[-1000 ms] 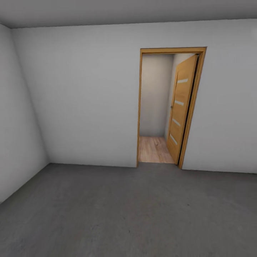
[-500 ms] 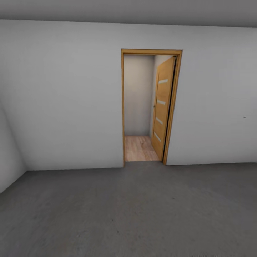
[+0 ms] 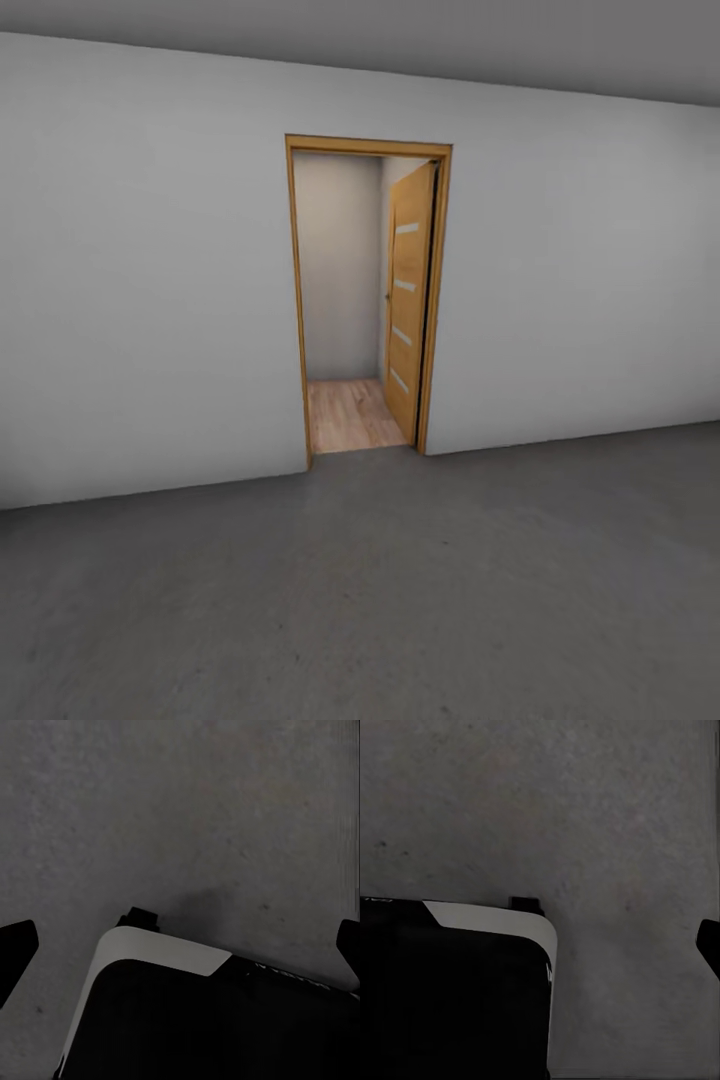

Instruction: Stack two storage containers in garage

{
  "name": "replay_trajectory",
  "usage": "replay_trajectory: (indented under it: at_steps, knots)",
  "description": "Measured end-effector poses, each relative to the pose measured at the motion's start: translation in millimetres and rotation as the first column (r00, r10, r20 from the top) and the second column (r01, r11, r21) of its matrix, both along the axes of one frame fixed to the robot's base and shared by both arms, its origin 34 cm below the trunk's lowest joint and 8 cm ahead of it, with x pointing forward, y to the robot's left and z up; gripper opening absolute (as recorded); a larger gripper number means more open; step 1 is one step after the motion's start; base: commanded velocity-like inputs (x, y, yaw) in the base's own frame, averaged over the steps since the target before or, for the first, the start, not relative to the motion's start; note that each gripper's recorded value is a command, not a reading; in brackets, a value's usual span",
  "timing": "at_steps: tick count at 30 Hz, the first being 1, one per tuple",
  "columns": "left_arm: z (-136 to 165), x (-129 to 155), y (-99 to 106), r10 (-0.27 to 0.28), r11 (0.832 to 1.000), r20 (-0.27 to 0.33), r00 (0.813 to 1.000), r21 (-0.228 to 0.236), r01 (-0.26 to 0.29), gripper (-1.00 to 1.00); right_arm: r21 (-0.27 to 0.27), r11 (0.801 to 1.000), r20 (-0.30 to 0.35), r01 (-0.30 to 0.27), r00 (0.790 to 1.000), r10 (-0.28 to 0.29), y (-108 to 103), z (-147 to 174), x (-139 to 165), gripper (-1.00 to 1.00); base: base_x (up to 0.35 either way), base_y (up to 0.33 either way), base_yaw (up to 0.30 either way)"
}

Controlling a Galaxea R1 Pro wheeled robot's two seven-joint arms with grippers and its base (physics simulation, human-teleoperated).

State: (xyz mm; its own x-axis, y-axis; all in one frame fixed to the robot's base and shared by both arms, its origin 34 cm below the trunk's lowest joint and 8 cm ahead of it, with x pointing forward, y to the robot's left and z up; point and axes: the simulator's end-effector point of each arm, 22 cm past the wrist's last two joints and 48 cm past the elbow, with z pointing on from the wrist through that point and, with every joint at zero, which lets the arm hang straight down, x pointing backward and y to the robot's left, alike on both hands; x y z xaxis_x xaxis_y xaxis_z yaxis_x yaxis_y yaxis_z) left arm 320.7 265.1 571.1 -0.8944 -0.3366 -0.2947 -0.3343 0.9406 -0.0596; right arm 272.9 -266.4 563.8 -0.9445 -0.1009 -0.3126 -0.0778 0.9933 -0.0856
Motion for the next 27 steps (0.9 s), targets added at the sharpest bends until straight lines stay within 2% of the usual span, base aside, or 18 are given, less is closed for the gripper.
replay_trajectory:
  at_steps: [14,19,27]
  knots:
    - [-0.3,-1.1,-0.1,0.006,1.000,-0.002,1.000,-0.002,-0.006,1.00,0.001,1.000,-0.002,-0.001,1.000,0.001,0.3,-0.1,-0.3,1.00,0.000,0.000,-0.282]
    - [-0.5,-2.4,0.0,0.000,1.000,-0.006,1.000,-0.001,0.000,1.00,-0.001,1.000,-0.010,-0.004,1.000,0.004,0.1,-0.6,-2.1,1.00,0.140,0.000,-0.079]
    - [-1.3,-5.7,0.9,-0.001,1.000,-0.020,1.000,-0.001,0.001,1.00,-0.003,1.000,-0.010,-0.014,1.000,0.014,-0.1,-0.5,-1.9,1.00,0.297,0.000,-0.012]
